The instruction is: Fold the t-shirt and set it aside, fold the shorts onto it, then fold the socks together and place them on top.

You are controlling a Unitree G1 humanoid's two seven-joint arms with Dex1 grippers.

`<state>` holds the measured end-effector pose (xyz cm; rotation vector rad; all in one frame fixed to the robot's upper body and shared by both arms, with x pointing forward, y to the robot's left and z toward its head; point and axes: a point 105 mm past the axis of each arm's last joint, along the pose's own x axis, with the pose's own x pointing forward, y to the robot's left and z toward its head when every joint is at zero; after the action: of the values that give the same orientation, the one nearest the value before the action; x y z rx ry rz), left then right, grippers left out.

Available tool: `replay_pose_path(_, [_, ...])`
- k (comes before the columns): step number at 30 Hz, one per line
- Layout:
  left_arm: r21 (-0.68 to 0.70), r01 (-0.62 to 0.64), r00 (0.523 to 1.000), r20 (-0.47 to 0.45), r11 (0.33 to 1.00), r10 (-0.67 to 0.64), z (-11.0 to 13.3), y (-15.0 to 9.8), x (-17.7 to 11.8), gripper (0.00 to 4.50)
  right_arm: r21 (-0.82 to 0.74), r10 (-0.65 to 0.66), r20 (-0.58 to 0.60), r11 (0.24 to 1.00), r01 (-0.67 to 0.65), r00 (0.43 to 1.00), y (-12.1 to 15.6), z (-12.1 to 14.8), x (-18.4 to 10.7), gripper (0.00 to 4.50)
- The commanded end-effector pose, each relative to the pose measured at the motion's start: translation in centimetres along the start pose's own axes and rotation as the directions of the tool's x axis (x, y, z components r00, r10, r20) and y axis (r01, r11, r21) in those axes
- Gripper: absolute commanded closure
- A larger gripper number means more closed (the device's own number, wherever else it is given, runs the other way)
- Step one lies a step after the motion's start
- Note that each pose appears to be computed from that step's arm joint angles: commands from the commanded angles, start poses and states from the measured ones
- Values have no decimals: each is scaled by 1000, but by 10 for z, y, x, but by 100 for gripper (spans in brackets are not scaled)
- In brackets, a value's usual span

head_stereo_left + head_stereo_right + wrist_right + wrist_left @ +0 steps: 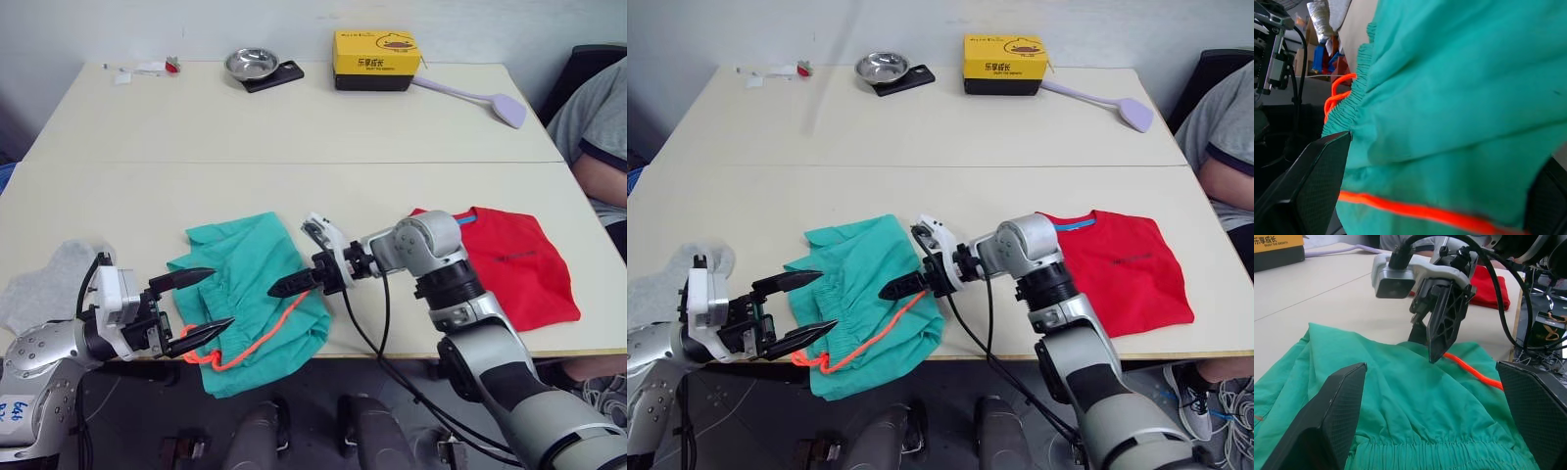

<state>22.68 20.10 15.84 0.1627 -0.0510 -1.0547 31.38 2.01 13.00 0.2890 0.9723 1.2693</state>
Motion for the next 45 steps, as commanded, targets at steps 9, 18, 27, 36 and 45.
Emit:
replay_pose_path(9, [0, -10, 1000, 29, 1000, 10, 3, -4, 4, 0, 109, 26, 131, 993, -40, 991, -2, 18, -1, 296])
replay_pose_path(18, [-25, -73, 994, 77, 997, 75, -3, 6, 7, 0, 149, 110, 274, 977, -155, 955, 18, 38, -55, 444])
replay_pose_path(27, [-76, -11, 982, 185, 997, 25, 4, -1, 33, 0, 6, -15, 312, 1000, 13, 950, 24, 25, -150, 444])
replay_pose_path(36, [-103, 58, 981, 193, 993, -37, 0, 1, 48, 0, 32, -219, 401, 974, 225, 889, 33, -8, -236, 444])
replay_pose_path(45, [-101, 139, 976, 180, 985, -119, 1, 8, 58, 0, 202, -546, 385, 837, 509, 745, 22, -52, -309, 444])
